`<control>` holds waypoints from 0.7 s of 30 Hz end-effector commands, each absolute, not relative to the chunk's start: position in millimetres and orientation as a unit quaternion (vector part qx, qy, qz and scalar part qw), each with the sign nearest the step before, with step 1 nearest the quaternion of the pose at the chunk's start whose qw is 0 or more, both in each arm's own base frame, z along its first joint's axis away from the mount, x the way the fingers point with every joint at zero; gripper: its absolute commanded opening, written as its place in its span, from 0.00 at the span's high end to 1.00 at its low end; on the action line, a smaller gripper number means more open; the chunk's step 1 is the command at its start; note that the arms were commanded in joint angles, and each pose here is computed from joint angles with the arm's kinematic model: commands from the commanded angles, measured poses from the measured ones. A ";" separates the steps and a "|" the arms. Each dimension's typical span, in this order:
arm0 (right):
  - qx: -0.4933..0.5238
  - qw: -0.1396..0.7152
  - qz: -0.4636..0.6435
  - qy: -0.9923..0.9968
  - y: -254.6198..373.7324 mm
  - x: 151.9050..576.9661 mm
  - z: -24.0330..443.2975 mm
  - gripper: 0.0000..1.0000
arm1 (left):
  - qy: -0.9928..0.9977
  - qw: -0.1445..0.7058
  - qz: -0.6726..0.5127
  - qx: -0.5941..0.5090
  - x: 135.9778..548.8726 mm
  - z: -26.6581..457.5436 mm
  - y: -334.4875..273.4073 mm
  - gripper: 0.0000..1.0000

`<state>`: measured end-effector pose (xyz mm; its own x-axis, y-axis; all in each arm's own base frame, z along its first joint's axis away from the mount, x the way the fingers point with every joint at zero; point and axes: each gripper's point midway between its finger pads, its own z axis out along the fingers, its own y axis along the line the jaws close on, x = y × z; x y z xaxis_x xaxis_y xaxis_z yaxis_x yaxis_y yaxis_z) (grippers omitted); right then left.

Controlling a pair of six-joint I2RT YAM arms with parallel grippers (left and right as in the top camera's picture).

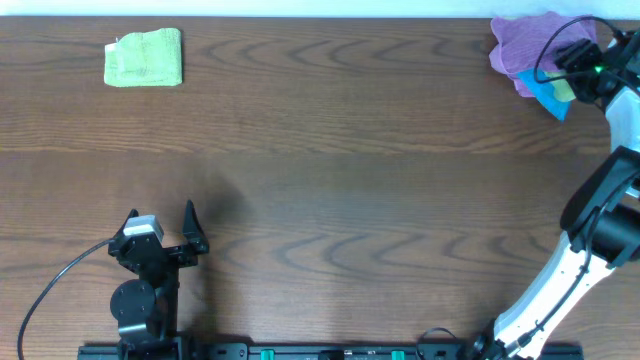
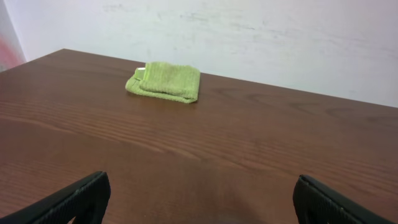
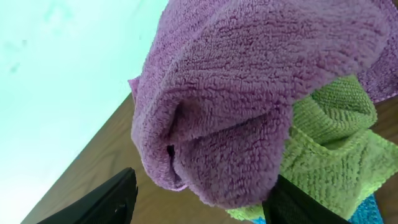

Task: Fold the cloth
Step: 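Lower the right gripper onto the pink cloth edge and close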

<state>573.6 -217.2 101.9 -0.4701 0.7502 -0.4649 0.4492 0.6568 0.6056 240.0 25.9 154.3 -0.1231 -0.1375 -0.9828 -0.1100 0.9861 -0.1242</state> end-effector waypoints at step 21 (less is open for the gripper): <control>0.351 0.323 0.198 0.856 -210.6 554.5 98.5 0.30 | 0.762 0.641 -0.011 -0.086 240.2 136.5 25.7 0.05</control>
<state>550.5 -204.4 81.2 -0.5467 0.7544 -0.3633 0.5042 0.6430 0.5764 240.0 25.9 154.3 -0.1231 -0.1375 -0.9828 -0.1100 0.9861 -0.1242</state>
